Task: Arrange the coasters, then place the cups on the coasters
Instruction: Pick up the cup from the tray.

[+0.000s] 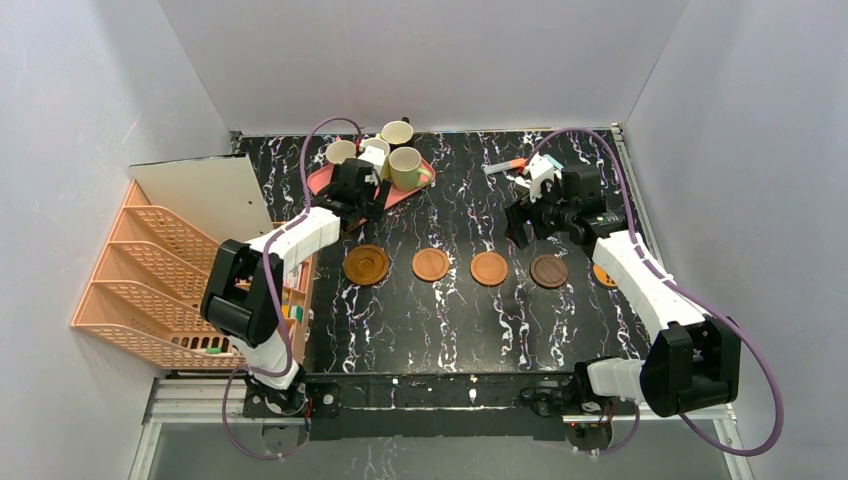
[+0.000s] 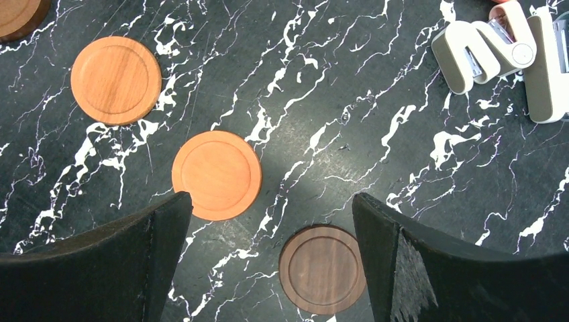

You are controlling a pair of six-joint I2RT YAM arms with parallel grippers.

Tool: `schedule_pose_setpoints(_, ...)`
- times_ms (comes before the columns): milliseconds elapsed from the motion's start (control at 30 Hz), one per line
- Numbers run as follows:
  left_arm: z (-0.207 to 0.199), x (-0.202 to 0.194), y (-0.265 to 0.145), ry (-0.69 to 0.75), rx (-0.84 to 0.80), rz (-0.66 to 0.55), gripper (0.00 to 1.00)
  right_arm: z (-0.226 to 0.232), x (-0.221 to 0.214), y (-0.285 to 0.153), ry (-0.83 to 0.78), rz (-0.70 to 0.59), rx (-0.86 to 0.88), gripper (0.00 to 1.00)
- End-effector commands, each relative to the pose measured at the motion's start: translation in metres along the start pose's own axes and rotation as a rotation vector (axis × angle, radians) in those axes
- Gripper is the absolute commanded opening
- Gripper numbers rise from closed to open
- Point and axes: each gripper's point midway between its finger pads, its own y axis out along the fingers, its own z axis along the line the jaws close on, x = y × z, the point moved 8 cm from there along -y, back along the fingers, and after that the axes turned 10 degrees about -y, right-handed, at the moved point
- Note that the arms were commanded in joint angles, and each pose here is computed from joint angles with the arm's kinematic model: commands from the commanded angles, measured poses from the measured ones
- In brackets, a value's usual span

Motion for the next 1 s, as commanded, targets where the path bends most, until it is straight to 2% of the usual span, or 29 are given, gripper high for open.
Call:
schedule_pose_setpoints(0,-0.002,0.005,0.005,-0.052,0.026,-0.005,0.76,-0.002,0.009,-0.004,-0.041,-0.059,-0.02,0.99)
schedule_pose_setpoints(300,-0.003,-0.001,0.02,-0.068,0.068,-0.015,0.75,-0.002,0.009,-0.006,-0.049,-0.06,-0.024,0.99)
schedule_pose_setpoints(500,0.003,-0.001,0.021,-0.095,0.088,-0.047,0.71,-0.002,0.007,-0.005,-0.049,-0.058,-0.027,0.99)
schedule_pose_setpoints(967,0.017,-0.009,0.018,-0.166,0.08,-0.091,0.32,-0.002,0.005,-0.002,-0.051,-0.047,-0.026,0.99)
